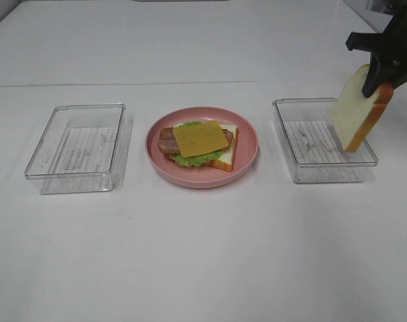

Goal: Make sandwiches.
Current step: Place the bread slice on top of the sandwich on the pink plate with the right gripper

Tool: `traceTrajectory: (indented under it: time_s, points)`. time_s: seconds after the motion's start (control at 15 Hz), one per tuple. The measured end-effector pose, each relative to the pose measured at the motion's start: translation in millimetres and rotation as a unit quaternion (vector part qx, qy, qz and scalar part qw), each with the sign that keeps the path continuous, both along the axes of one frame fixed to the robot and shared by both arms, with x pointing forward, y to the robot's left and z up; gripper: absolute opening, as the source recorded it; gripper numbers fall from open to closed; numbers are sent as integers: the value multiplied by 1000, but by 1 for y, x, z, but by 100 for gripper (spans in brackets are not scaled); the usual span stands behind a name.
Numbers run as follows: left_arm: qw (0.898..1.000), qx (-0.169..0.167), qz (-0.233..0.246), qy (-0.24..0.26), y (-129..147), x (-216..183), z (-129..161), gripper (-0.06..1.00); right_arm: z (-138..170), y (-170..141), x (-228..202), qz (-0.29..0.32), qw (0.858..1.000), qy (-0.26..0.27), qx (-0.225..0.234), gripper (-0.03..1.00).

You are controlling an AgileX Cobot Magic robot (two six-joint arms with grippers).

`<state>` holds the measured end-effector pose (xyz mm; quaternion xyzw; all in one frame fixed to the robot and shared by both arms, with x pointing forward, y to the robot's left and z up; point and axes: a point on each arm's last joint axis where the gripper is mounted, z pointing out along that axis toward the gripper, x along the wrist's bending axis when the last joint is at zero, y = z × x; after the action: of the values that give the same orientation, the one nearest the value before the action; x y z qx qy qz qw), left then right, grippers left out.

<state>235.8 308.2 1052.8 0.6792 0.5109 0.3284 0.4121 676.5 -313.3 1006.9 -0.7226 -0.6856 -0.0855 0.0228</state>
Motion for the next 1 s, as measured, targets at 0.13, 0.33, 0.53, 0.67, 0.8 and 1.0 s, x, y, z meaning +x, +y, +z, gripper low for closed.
traceTrajectory:
  time_s: [0.13, 0.33, 0.53, 0.67, 0.8, 1.0]
  points:
    - [1000, 0, 0, 0, 0, 0, 0, 83, 27, 9, -6, 15, 998, -37, 44, 21]
    - [1000, 0, 0, 0, 0, 0, 0, 83, 45, 24, -9, 38, 989, -67, 126, 21]
    - [1000, 0, 0, 0, 0, 0, 0, 82, 40, 55, -13, 70, 967, -65, 236, 21]
    - [1000, 0, 0, 0, 0, 0, 0, 82, 27, 82, -17, 86, 958, -60, 268, 21]
    - [1000, 0, 0, 0, 0, 0, 0, 82, 17, 105, -20, 88, 952, -61, 286, 21]
    - [1000, 0, 0, 0, 0, 0, 0, 82, -3, 150, -26, 69, 946, -82, 306, 21]
